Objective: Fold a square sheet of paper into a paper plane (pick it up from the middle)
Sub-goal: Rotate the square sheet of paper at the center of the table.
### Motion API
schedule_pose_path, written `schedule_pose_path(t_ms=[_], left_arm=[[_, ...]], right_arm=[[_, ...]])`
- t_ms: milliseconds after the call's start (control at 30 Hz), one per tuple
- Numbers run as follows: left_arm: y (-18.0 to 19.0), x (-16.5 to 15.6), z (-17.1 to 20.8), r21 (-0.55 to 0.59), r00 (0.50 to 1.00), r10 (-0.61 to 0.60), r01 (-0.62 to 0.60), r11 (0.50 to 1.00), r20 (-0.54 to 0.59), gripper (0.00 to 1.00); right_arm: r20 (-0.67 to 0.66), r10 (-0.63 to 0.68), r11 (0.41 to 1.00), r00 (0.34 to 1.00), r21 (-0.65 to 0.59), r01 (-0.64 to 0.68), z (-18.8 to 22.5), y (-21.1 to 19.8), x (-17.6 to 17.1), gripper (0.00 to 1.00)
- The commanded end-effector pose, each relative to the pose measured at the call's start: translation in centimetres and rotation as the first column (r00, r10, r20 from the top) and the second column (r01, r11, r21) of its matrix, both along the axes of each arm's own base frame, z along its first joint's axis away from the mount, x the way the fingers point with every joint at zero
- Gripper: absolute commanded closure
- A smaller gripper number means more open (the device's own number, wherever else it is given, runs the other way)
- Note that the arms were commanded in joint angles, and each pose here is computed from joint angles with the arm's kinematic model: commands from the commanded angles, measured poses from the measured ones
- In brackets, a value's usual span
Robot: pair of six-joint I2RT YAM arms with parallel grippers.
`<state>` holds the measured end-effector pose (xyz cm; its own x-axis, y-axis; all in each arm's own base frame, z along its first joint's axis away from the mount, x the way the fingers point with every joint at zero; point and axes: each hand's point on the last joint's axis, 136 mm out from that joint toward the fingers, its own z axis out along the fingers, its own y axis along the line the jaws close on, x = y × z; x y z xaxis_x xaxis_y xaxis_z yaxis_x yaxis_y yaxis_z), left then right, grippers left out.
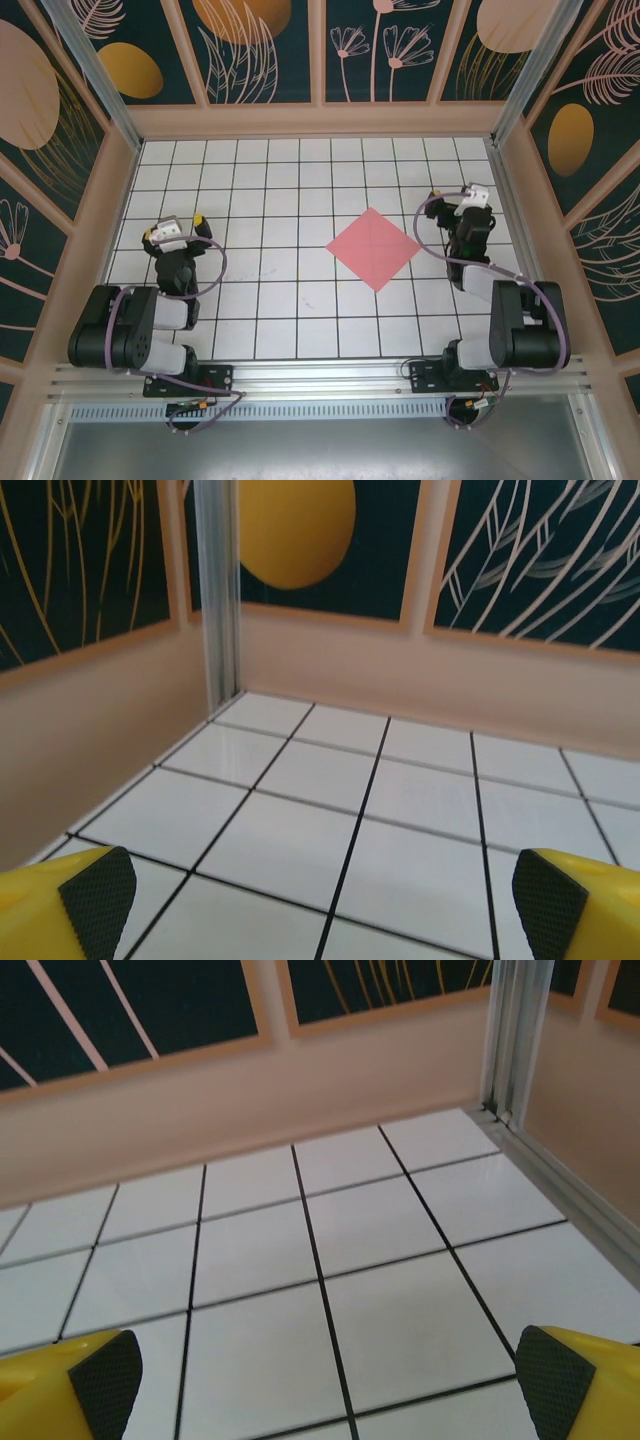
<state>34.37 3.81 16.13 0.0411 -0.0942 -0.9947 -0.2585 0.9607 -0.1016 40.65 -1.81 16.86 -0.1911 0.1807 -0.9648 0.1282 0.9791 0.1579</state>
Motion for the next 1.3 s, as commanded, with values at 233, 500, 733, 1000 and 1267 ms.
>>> schedule_pose_path(t_ms=[233,500,733,1000,1267], left_arm=[[2.0,0.5,4.5,-0.282,0.991,0.126,-0.134,0.950,-0.045,0.01],[-0.3,1.6,4.5,-0.416,0.983,-0.002,-0.076,0.906,-0.184,0.01],[-1.7,2.2,4.1,-0.413,0.957,-0.088,-0.036,0.910,-0.278,0.01],[-3.3,2.8,3.4,-0.438,0.940,-0.179,0.036,0.898,-0.290,0.01],[-3.6,2.9,3.1,-0.438,0.935,-0.196,0.049,0.898,-0.296,0.02]], right_arm=[[-0.341,0.144,0.982,0.929,0.165,-0.091,-2.4,7.9,-1.0,0.01],[-0.536,0.229,0.969,0.812,0.208,-0.135,-7.4,15.5,-3.4,0.04],[-0.670,0.240,0.968,0.703,0.225,-0.116,-10.9,20.0,-7.3,0.10],[-0.770,0.271,0.955,0.578,0.291,-0.060,-12.7,20.9,-13.0,0.10],[-0.818,0.301,0.950,0.490,0.299,-0.084,-15.2,22.9,-14.7,0.10]])
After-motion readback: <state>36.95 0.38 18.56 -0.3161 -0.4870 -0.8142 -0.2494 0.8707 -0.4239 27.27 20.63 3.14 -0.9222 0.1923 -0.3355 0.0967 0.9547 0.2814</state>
